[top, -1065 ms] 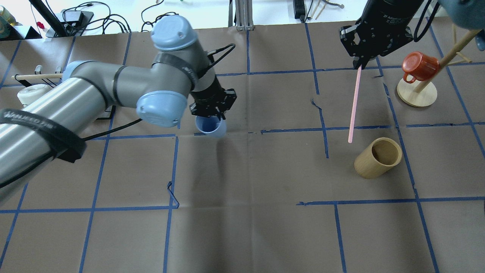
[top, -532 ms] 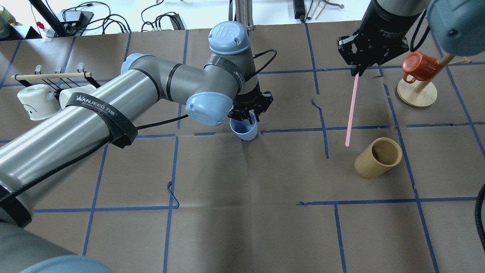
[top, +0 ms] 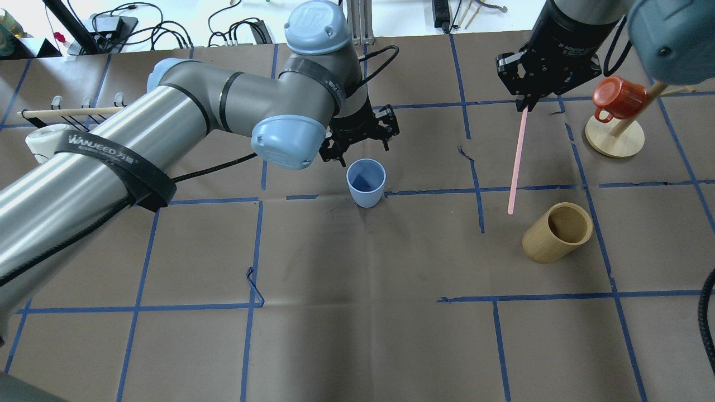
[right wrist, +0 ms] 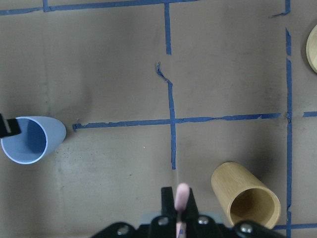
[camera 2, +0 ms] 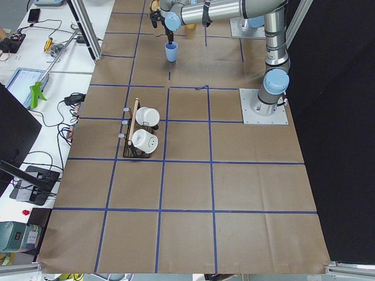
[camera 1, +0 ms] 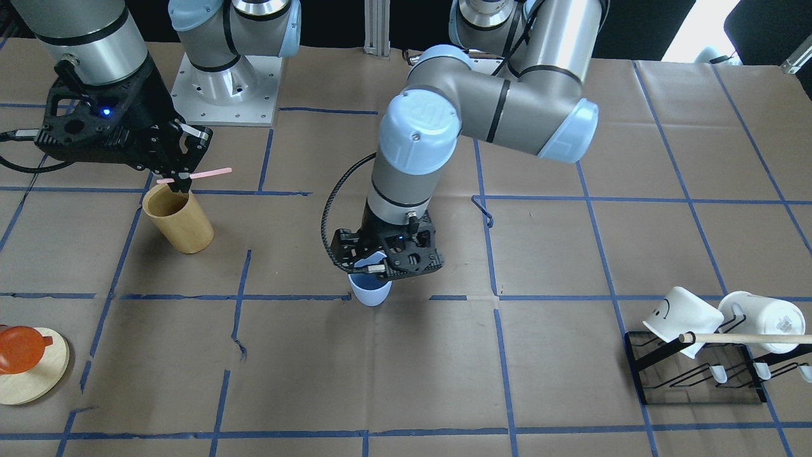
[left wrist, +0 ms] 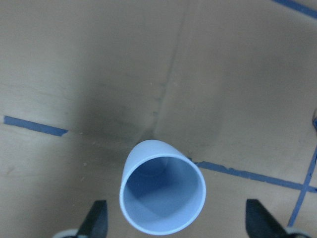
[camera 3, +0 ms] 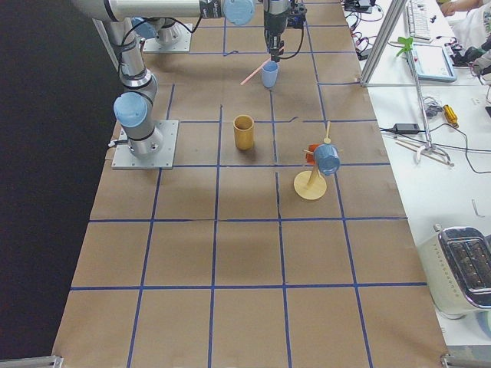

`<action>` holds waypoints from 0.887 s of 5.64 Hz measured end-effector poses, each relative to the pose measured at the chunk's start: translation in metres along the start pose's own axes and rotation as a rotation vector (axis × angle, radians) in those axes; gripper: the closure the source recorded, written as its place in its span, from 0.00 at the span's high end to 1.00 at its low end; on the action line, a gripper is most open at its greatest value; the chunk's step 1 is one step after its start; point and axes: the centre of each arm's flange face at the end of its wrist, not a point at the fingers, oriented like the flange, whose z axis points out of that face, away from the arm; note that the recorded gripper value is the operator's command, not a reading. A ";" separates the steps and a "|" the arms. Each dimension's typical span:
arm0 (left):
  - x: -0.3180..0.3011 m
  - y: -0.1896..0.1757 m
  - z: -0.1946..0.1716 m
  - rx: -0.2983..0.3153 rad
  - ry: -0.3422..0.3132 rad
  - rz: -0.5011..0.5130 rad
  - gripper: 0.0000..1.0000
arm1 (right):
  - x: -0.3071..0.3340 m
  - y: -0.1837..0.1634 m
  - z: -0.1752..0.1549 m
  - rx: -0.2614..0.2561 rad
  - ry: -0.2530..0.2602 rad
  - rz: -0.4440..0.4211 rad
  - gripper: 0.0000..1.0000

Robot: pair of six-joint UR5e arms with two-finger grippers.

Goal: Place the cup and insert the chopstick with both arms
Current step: 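Release blue cup and raise left gripper while right moves chopstick over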

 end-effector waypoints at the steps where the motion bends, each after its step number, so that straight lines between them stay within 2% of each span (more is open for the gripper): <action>1: -0.028 -0.001 -0.042 -0.003 -0.015 0.047 0.99 | -0.001 -0.002 -0.001 0.008 -0.001 0.009 0.06; 3: -0.082 0.006 -0.107 0.005 -0.096 0.176 0.99 | -0.044 -0.016 -0.005 0.072 -0.009 0.010 0.06; 5: -0.137 -0.009 -0.130 -0.038 -0.169 0.169 0.99 | -0.131 -0.051 -0.002 0.111 -0.022 0.053 0.06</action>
